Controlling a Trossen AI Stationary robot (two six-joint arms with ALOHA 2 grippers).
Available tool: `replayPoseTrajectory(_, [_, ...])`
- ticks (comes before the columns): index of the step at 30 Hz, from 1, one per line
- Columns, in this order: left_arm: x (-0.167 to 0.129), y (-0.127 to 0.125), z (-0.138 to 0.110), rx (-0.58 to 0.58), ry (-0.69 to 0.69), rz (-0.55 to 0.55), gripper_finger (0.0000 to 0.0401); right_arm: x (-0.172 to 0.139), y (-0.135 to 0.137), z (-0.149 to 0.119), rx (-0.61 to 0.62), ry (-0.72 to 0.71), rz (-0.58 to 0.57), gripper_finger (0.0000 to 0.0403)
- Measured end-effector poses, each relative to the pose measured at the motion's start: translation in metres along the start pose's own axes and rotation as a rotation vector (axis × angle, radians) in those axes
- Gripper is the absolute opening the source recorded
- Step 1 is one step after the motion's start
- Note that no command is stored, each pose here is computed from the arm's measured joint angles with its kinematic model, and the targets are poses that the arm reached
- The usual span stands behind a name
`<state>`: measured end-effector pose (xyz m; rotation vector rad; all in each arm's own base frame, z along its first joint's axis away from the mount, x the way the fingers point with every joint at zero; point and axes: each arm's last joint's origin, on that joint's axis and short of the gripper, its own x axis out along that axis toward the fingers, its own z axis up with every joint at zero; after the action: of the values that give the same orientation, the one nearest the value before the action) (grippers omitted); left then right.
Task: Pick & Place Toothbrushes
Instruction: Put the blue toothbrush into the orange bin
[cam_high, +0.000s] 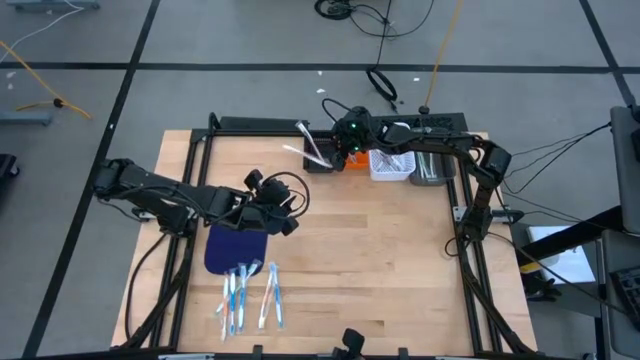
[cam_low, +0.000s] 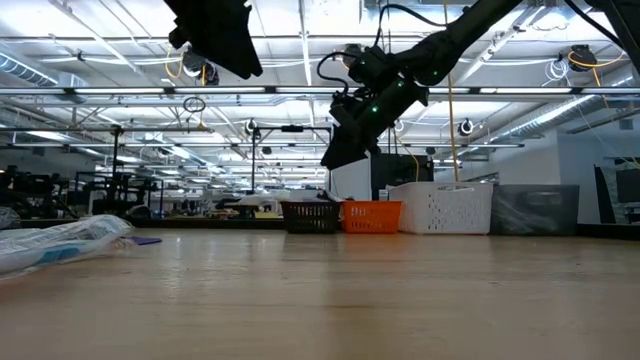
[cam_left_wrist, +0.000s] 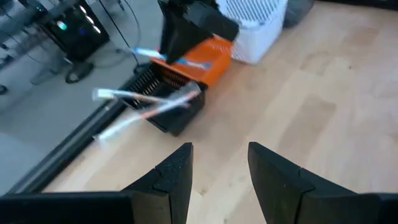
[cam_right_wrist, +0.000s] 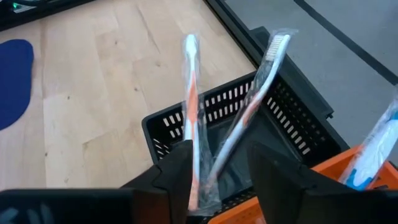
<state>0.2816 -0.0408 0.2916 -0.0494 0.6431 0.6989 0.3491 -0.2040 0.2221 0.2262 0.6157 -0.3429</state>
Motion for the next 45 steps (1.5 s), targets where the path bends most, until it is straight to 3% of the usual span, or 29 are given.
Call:
replayPoseTrajectory(3, [0.0, 0.0, -0.003, -0.009, 0.055, -0.047, 0.0157, -0.002, 0.003, 0.001, -0.009, -0.002, 0.015, 0.0148])
replayPoseTrajectory(12, [-0.011, -0.004, -0.025, -0.087, 0.336, -0.183, 0.0157, 0.001, 0.036, 0.001, -0.058, 0.003, 0.2, 0.0145])
replayPoseTrajectory(19, [-0.031, -0.019, -0.057, -0.254, 0.508, -0.203, 0.0157, 0.003, 0.075, -0.005, -0.127, 0.038, 0.301, 0.0142])
replayPoseTrajectory(27, [-0.049, -0.034, -0.118, -0.516, 0.689, -0.131, 0.0157, 0.002, 0.109, -0.014, -0.185, 0.097, 0.367, 0.0142])
replayPoseTrajectory(34, [-0.061, -0.045, -0.157, -0.718, 0.773, -0.142, 0.0157, 0.002, 0.119, -0.018, -0.201, 0.11, 0.385, 0.014])
replayPoseTrajectory(39, [-0.066, -0.048, -0.169, -0.786, 0.829, -0.13, 0.0157, 0.004, 0.118, -0.024, -0.196, 0.128, 0.383, 0.0139])
replayPoseTrajectory(45, [-0.063, -0.055, -0.18, -0.784, 0.879, -0.08, 0.0157, 0.006, 0.116, -0.033, -0.193, 0.141, 0.382, 0.0136])
